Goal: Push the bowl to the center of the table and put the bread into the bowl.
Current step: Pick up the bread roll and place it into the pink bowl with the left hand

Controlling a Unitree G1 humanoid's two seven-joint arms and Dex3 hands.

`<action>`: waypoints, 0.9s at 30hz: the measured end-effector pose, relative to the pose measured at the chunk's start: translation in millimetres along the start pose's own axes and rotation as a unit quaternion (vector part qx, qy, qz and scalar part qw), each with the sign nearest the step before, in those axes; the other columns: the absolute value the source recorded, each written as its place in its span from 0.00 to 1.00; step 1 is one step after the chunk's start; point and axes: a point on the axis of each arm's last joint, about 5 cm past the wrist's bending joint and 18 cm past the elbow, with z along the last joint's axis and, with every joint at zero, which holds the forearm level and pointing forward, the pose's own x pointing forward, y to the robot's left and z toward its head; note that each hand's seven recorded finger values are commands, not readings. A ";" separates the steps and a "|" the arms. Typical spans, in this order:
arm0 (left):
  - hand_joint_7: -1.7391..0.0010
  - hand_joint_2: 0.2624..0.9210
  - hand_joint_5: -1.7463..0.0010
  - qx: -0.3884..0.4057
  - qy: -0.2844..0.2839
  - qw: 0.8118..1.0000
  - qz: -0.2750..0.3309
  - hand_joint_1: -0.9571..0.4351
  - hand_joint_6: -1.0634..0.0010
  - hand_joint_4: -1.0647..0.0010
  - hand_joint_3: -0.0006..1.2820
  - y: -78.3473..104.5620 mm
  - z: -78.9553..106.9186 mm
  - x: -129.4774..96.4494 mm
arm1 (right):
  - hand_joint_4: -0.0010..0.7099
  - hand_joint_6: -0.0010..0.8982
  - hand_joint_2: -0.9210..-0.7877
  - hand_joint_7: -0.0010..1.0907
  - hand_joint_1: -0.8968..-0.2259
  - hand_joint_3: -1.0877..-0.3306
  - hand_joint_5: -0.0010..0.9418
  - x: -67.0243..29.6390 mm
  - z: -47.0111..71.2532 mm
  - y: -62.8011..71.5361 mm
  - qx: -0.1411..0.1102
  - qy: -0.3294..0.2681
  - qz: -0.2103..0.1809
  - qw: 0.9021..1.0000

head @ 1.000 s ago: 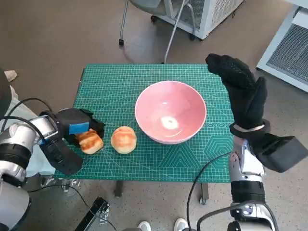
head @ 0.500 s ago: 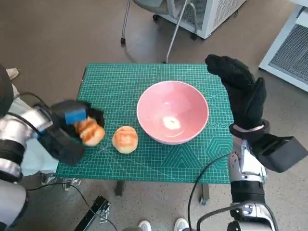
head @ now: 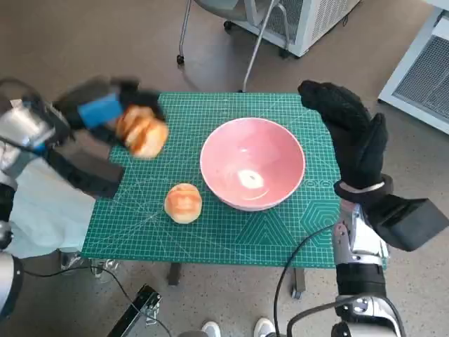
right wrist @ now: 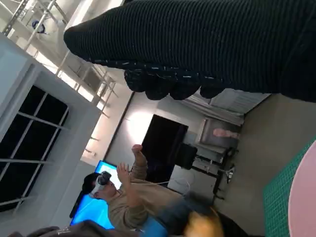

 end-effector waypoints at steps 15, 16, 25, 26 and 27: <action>0.28 1.00 0.35 -0.013 -0.090 0.996 0.011 0.69 0.36 0.46 0.08 -2.2 42.0 46.1 | 0.50 0.00 0.00 0.76 0.35 0.42 0.04 0.1 2.9 -4.0 0.005 -0.009 -0.003 1.000; 0.28 1.00 0.35 -0.011 -0.094 0.995 0.012 0.69 0.37 0.46 0.08 -3.2 45.0 49.4 | 0.50 0.00 0.00 0.76 0.35 0.42 0.04 0.2 3.2 -4.1 0.005 -0.010 -0.003 1.000; 0.24 1.00 0.34 -0.012 -0.108 0.994 -0.008 0.69 0.40 0.50 0.11 -20.1 71.2 72.4 | 0.52 0.01 0.00 0.77 0.37 0.44 0.05 -1.5 5.6 -7.3 0.002 -0.008 -0.002 1.000; 0.24 1.00 0.34 -0.015 -0.108 0.994 -0.013 0.69 0.40 0.50 0.11 -22.3 74.1 74.3 | 0.52 0.01 0.00 0.77 0.37 0.44 0.05 -2.3 5.7 -7.7 0.002 -0.007 -0.003 1.000; 0.24 1.00 0.34 -0.018 -0.109 0.994 -0.018 0.69 0.40 0.50 0.11 -24.7 77.6 76.5 | 0.52 0.01 0.00 0.77 0.37 0.44 0.05 -3.5 5.8 -8.1 0.001 -0.006 -0.004 1.000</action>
